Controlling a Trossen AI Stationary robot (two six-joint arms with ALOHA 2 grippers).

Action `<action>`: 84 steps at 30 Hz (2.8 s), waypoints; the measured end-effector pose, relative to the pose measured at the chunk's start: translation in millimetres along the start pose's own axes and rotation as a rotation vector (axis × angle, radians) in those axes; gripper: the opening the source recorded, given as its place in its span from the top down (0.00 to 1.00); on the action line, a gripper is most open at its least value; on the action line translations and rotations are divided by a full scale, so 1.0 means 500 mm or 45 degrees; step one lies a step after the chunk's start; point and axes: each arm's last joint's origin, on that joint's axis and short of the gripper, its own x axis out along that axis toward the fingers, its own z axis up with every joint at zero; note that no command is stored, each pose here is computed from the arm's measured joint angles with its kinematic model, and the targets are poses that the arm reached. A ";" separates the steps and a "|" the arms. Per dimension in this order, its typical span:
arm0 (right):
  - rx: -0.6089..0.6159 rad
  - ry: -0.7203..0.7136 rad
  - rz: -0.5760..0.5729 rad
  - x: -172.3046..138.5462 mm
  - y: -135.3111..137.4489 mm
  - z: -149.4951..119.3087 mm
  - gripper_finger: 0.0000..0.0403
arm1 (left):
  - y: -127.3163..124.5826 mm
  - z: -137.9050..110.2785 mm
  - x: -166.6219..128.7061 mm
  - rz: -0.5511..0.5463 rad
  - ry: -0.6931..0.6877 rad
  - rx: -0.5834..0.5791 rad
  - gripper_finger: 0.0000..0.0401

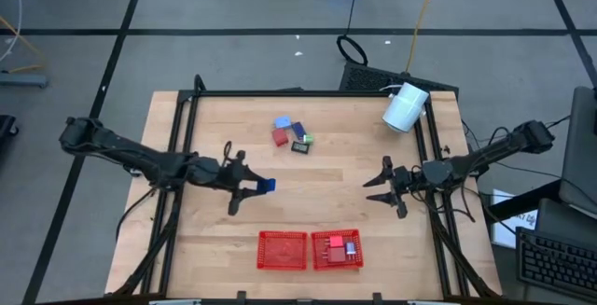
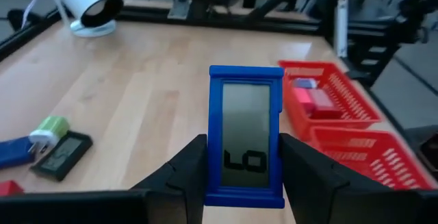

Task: Pick & Place Office items
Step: Put the bottom blue digital timer into the left red bin

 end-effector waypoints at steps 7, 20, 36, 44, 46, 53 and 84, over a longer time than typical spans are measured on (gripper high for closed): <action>0.001 -0.002 0.000 -0.021 -0.003 0.003 0.59 | -0.022 0.000 -0.022 -0.078 -0.038 -0.002 0.62; -0.010 -0.006 -0.001 -0.047 -0.007 0.003 0.59 | -0.073 -0.024 -0.008 -0.072 0.047 -0.192 0.62; -0.023 -0.067 0.003 -0.055 -0.007 0.012 0.59 | -0.186 0.050 0.057 -0.037 0.270 -0.089 0.62; -0.020 -0.076 0.005 -0.055 -0.007 0.013 0.59 | -0.240 0.056 0.101 -0.036 0.398 -0.040 0.62; -0.019 -0.078 0.005 -0.055 -0.006 0.013 0.59 | -0.251 0.058 0.108 -0.042 0.408 -0.031 0.62; -0.016 -0.078 0.005 -0.055 -0.006 0.013 0.59 | -0.272 0.047 0.127 -0.042 0.457 -0.007 0.62; -0.018 -0.096 0.008 -0.055 -0.006 0.016 0.59 | -0.278 -0.059 0.191 0.032 0.723 -0.049 0.60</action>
